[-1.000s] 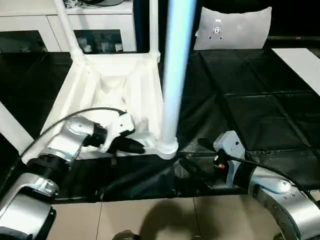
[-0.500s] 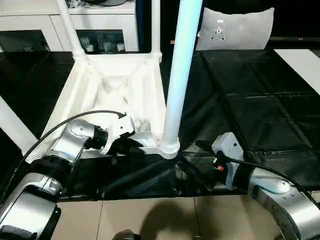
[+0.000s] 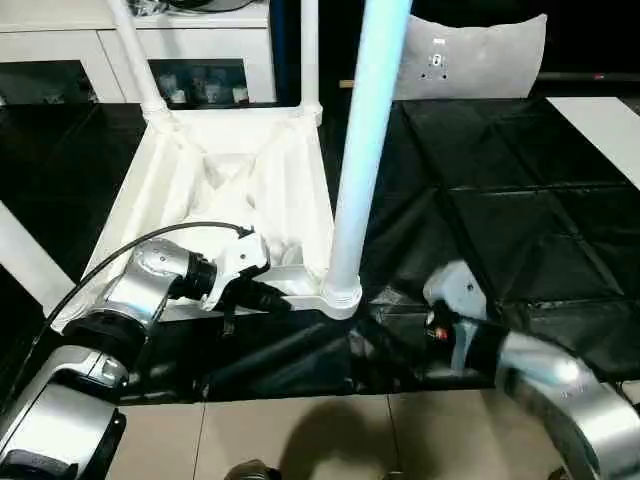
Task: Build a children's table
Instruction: Rotate leg to tighten
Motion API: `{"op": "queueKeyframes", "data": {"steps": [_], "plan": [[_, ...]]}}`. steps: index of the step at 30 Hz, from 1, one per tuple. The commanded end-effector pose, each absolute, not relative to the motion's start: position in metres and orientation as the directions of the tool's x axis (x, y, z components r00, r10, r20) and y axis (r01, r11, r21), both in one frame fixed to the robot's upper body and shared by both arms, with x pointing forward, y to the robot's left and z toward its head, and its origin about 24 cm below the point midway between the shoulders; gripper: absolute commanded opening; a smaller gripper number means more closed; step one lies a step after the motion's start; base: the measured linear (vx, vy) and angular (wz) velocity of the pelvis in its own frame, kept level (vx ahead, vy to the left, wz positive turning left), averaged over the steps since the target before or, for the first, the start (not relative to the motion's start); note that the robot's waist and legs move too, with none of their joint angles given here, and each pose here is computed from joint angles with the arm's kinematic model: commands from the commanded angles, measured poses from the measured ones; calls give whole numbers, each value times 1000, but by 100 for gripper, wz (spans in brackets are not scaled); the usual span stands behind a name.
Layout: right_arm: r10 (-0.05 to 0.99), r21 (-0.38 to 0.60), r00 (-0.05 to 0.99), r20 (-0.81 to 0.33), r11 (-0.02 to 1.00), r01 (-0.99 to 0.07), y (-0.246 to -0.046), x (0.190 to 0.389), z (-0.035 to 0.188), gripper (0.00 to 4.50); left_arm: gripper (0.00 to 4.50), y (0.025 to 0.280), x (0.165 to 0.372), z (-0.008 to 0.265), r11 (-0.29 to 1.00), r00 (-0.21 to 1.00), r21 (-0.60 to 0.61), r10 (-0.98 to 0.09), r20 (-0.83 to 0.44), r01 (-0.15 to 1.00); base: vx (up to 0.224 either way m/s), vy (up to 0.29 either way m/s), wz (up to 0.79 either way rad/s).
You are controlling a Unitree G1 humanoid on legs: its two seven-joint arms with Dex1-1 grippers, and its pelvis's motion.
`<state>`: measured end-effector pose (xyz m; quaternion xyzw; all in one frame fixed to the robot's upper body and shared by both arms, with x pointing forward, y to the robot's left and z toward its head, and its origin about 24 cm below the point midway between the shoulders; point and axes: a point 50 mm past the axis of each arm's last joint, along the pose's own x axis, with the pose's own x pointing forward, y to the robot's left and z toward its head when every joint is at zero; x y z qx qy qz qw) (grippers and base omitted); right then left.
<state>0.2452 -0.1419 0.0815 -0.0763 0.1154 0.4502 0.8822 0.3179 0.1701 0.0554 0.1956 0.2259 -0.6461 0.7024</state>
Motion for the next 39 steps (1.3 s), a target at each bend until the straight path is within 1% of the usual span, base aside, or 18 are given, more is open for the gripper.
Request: {"op": "queueKeyframes", "data": {"steps": [1,3,4,5,6,8,9,10,14,15,16,20,22,25,27,30,33,39], "plan": [[837,-33,484,-254,493,-869,-141,250,83,450,4,155,304,53,-78,-88,-41,-843,-531,996,0,0,0],[852,-23,460,-249,470,-882,-141,251,83,450,4,154,303,53,-96,-103,-40,-841,-531,995,0,0,0],[888,-4,390,-243,401,-916,-140,253,85,450,4,150,299,54,-140,-138,-36,-835,-533,989,0,0,0],[907,4,339,-250,351,-936,-139,255,85,420,0,147,297,55,-165,-156,-31,-829,-537,986,0,0,0],[919,8,293,-264,306,-952,-140,256,85,413,0,144,296,57,-186,-168,-23,-825,-539,982,0,0,0],[923,11,275,-270,289,-957,-140,258,84,409,0,143,296,58,-191,-171,-19,-824,-540,981,0,0,0],[928,24,247,-280,264,-964,-141,258,83,387,0,141,296,58,-195,-171,-13,-824,-541,981,0,0,0],[938,55,184,-294,208,-976,-142,259,81,376,0,138,296,60,-204,-172,-1,-822,-542,979,0,0,0],[946,99,88,-311,124,-987,-143,262,78,355,0,138,296,61,-205,-165,13,-818,-550,979,0,0,0],[947,104,79,-312,116,-988,-144,263,78,355,0,138,296,61,-205,-164,13,-817,-552,979,0,0,0],[948,111,64,-312,103,-989,-144,265,78,338,0,139,296,61,-204,-162,13,-815,-557,979,0,0,0],[949,133,23,-313,68,-989,-146,270,79,309,0,143,296,61,-201,-161,7,-805,-571,980,0,0,0],[950,136,15,-311,60,-989,-147,272,79,284,0,144,295,61,-199,-160,5,-802,-575,980,0,0,0],[952,136,11,-306,55,-989,-146,274,79,274,0,146,295,60,-196,-160,0,-799,-579,981,0,0,0],[953,136,10,-303,54,-989,-146,275,79,241,0,147,295,59,-194,-159,-2,-798,-581,981,0,0,0],[955,137,4,-297,46,-989,-145,275,78,233,0,147,295,59,-190,-157,-5,-797,-583,982,0,0,0],[956,141,-3,-294,40,-989,-145,275,78,209,0,148,294,59,-188,-157,-8,-797,-583,982,0,0,0],[965,174,-15,-263,32,-984,-140,268,76,200,0,147,296,59,-127,-114,-16,-818,-564,992,0,0,0]]}}
